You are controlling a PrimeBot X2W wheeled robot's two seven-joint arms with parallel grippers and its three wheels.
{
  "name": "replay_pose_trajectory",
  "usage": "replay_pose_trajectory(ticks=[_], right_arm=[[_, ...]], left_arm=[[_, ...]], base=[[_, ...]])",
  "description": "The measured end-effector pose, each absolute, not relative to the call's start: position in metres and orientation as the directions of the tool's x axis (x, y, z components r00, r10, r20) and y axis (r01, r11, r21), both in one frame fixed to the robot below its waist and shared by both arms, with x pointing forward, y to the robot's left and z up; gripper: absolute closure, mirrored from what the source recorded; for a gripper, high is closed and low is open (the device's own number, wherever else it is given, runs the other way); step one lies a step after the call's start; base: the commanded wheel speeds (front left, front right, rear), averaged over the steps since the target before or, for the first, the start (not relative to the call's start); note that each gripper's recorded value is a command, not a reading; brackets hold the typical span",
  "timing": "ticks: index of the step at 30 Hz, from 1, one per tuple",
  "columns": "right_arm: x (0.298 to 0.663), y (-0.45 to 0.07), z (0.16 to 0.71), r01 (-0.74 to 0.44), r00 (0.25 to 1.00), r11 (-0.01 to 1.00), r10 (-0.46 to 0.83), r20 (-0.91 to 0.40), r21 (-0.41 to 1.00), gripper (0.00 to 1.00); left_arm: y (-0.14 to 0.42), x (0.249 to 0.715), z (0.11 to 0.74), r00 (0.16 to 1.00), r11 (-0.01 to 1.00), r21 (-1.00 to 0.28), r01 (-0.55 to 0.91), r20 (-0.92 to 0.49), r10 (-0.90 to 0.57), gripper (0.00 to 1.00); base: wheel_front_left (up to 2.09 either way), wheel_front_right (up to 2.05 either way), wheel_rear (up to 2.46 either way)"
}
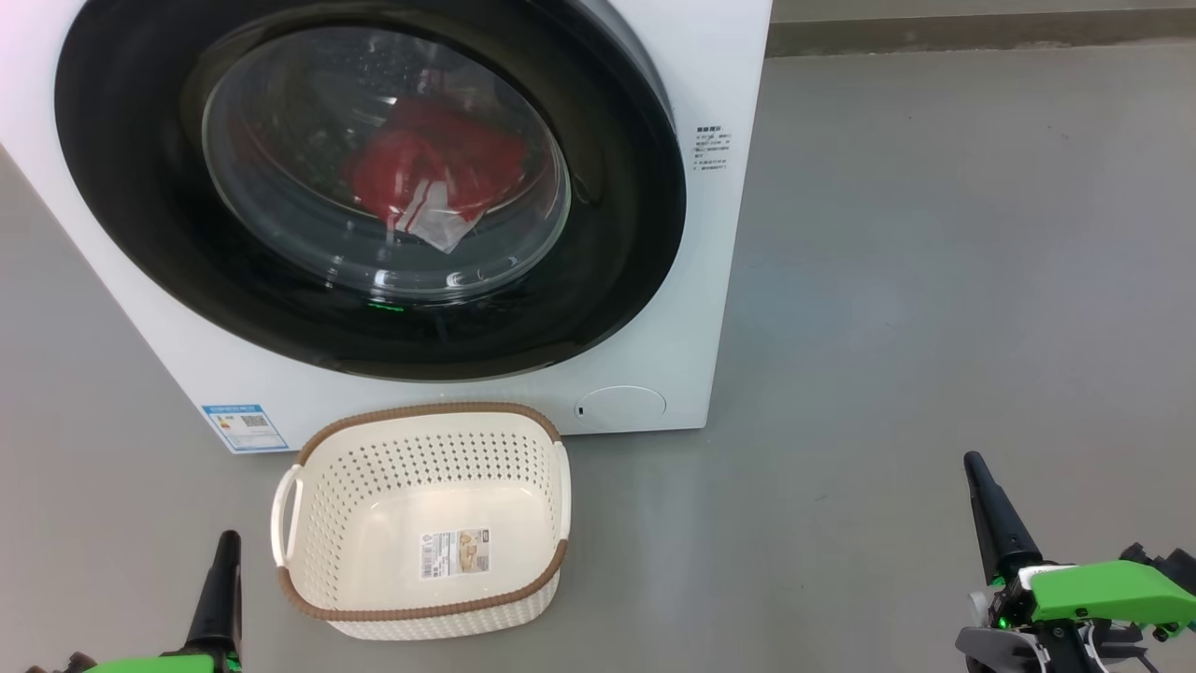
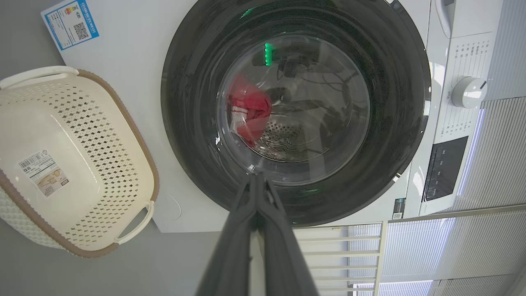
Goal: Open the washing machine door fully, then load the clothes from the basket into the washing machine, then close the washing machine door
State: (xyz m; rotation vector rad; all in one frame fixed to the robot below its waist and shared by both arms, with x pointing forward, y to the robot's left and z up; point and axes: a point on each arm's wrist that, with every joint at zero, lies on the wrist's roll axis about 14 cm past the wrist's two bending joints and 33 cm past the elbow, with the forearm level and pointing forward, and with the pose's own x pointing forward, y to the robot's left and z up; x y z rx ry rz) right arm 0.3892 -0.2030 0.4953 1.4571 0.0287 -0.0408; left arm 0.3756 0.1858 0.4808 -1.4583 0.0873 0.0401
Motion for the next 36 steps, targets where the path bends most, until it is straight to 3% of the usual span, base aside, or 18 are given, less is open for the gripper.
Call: replay_pose_trajectory(ticks=[11, 36], right_arm=[[0.3841, -0.2064, 0.4927, 0.045, 0.999, 0.007, -0.022, -0.045, 0.999, 1.00], [0.3839, -0.2079, 0.4926, 0.046, 0.999, -0.007, -0.028, -0.046, 0.999, 1.00]], left_arm=[[0.1881, 0.3758, 0.4819, 0.997, -0.004, -0.997, -0.076, -0.076, -0.022, 1.00], [0.1867, 0.3784, 0.4851, 0.997, -0.012, -0.998, -0.067, -0.067, -0.027, 1.00]], base=[[0.00, 0.00, 0.00], [0.00, 0.00, 0.00]])
